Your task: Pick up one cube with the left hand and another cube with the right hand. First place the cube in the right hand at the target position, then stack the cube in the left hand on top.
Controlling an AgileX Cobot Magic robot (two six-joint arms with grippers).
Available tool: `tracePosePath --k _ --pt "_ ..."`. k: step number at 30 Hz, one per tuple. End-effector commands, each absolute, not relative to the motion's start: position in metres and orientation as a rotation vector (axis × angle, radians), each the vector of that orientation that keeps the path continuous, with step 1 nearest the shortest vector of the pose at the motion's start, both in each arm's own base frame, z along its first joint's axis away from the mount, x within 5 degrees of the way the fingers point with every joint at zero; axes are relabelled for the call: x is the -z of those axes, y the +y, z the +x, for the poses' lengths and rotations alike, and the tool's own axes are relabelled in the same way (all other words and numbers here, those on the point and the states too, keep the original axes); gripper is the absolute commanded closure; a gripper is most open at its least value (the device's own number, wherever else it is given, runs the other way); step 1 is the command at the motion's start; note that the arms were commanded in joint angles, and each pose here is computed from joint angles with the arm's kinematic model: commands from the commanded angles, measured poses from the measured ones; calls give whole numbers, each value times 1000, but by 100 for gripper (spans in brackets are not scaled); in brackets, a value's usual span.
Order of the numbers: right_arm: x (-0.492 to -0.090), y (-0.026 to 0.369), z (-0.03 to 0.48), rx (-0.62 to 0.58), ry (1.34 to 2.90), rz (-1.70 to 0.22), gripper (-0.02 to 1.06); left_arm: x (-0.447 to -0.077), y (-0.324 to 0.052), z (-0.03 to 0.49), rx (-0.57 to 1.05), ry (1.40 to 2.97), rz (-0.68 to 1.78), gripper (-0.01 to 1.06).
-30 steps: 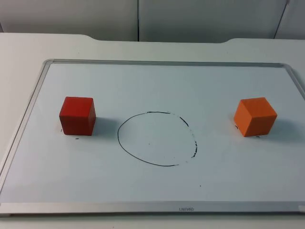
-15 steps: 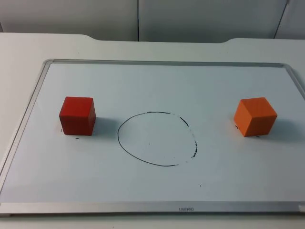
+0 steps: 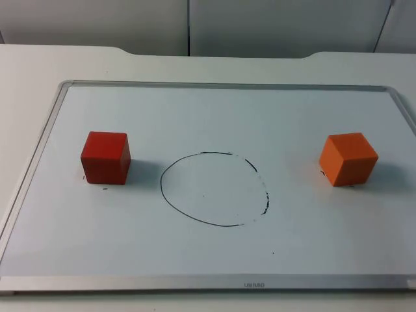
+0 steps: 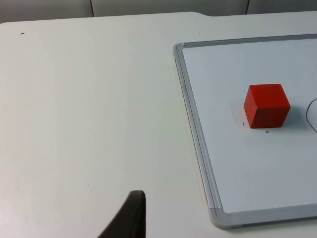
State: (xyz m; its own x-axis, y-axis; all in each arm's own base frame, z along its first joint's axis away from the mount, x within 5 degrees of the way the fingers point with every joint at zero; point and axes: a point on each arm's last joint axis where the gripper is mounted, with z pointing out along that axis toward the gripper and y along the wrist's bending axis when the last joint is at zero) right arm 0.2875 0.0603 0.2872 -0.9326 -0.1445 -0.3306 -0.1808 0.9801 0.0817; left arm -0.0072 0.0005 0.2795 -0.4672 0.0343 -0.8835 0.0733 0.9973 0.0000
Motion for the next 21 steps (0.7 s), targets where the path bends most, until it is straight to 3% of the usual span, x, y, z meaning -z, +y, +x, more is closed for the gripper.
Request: tracePosePath --k 1,21 --pt "-267 78 303 -33 2799 -254 0 -280 0 -7 59 2047 67 0" --pt "-165 100 352 -20 2852 -129 3 -280 0 -7 59 2047 67 0"
